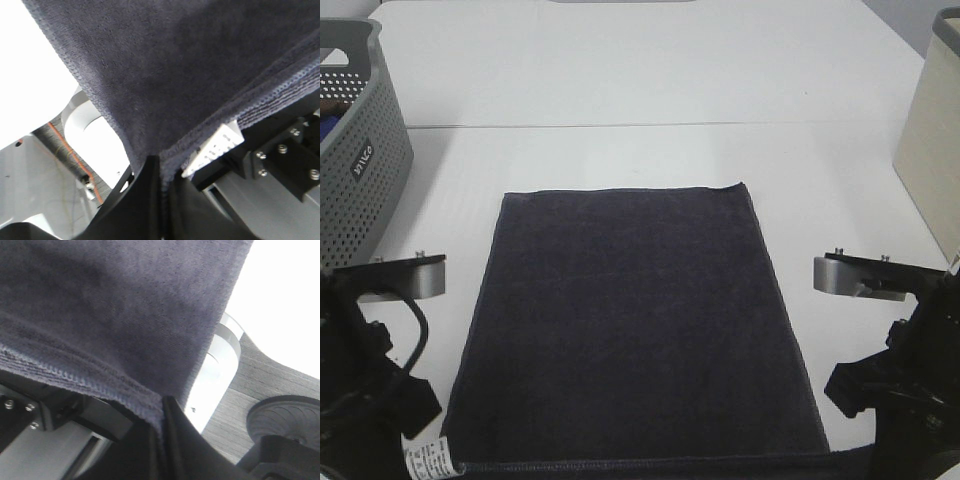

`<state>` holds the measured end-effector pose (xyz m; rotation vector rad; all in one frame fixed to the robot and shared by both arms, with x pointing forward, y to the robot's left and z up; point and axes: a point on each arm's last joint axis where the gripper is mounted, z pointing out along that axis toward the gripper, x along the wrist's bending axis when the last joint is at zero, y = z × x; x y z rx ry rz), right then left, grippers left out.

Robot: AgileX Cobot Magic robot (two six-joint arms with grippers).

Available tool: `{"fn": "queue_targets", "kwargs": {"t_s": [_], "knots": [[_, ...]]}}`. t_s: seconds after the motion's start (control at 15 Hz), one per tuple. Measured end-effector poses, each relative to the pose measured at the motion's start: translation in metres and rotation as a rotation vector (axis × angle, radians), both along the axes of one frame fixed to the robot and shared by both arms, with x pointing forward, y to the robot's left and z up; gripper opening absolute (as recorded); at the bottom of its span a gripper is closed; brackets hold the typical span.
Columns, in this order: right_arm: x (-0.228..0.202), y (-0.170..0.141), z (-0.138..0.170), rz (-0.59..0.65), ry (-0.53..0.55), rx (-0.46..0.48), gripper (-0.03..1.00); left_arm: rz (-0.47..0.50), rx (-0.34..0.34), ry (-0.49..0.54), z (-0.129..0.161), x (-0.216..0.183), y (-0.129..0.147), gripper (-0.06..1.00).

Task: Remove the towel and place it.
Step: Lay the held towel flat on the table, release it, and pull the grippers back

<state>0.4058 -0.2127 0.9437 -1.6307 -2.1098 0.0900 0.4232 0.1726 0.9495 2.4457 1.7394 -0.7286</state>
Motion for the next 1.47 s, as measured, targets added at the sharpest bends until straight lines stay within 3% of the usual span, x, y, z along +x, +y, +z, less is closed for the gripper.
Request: {"fn": "queue_targets", "kwargs": {"t_s": [0.27,0.67,0.87,1.0,1.07,1.2,1.33,1.47], "knots": [[0.005,-0.001,-0.013,0.039,0.020,-0.001,0.01,-0.014,0.049,0.010,-0.024,0.003,-0.013,0.00],[0.009,-0.003,-0.032,0.081,0.072,-0.035,0.03,-0.153,0.084,0.041,-0.049,-0.001,-0.046,0.00],[0.008,-0.004,-0.031,0.086,0.086,-0.037,0.10,-0.184,0.070,0.028,-0.047,0.000,-0.059,0.00],[0.008,-0.003,-0.031,0.082,0.089,-0.032,0.21,-0.166,0.053,0.037,-0.046,-0.001,-0.062,0.03],[0.008,-0.003,-0.031,0.080,0.090,-0.030,0.28,-0.157,0.046,0.041,-0.046,-0.001,-0.063,0.12],[0.008,-0.001,-0.031,0.067,0.092,-0.019,0.44,-0.129,0.022,0.072,-0.044,-0.003,-0.066,0.45],[0.008,-0.001,-0.031,0.063,0.092,-0.016,0.53,-0.135,0.011,0.131,-0.042,-0.008,-0.066,0.76],[0.009,-0.001,-0.031,0.061,0.081,-0.015,0.55,-0.163,0.004,0.157,-0.040,-0.010,-0.066,0.87]]}}
